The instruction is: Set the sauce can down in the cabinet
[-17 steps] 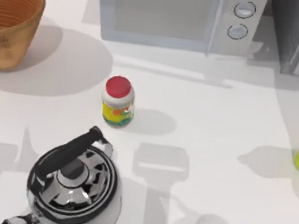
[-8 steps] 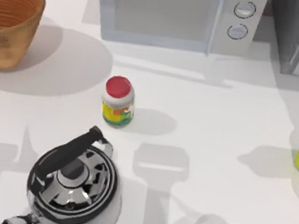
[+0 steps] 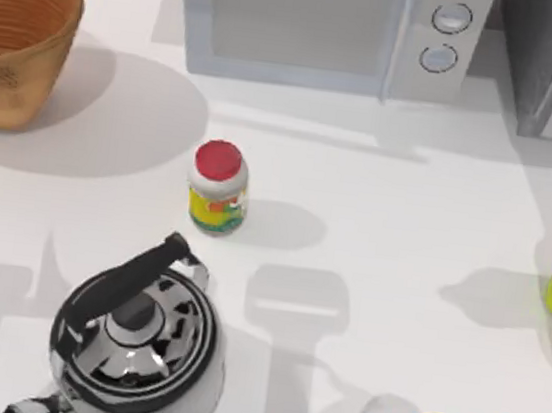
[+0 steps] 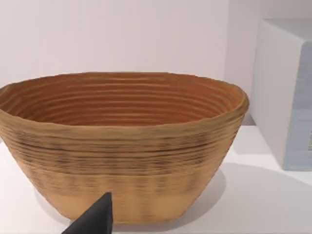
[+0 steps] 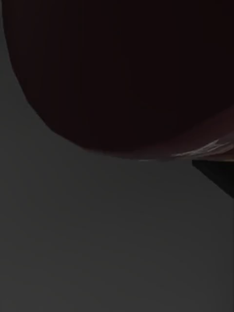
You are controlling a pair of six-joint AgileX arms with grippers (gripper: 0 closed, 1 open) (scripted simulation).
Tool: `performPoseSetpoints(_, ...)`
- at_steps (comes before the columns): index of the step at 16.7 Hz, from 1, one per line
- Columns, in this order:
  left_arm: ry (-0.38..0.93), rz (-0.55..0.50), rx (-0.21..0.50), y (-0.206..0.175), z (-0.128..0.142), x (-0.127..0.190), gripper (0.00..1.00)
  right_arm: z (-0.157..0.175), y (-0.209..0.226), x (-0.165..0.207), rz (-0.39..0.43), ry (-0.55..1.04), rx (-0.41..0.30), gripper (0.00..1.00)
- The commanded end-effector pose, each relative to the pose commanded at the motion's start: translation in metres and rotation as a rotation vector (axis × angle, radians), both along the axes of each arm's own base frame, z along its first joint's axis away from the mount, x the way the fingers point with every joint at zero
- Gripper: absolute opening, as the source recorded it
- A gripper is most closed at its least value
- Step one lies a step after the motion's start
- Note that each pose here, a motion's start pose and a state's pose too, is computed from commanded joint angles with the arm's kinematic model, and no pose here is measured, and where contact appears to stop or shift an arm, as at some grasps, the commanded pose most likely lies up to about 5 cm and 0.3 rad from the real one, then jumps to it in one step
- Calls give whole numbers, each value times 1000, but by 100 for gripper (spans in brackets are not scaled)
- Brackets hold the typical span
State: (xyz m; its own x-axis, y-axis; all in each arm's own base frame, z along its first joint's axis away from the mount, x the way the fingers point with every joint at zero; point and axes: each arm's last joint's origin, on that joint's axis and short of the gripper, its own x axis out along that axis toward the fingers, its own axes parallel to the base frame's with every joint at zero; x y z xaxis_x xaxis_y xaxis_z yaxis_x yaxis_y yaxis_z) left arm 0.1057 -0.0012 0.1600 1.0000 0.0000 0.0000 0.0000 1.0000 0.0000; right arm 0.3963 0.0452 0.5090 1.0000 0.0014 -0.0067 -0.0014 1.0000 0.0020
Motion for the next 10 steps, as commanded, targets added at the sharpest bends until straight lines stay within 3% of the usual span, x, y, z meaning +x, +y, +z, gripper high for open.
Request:
performPoseSetpoints(2,0,0,0,0,0,0,100,0,0,0,0,0,0,0)
performPoseSetpoints(10,0,0,0,0,0,0,100,0,0,0,0,0,0,60)
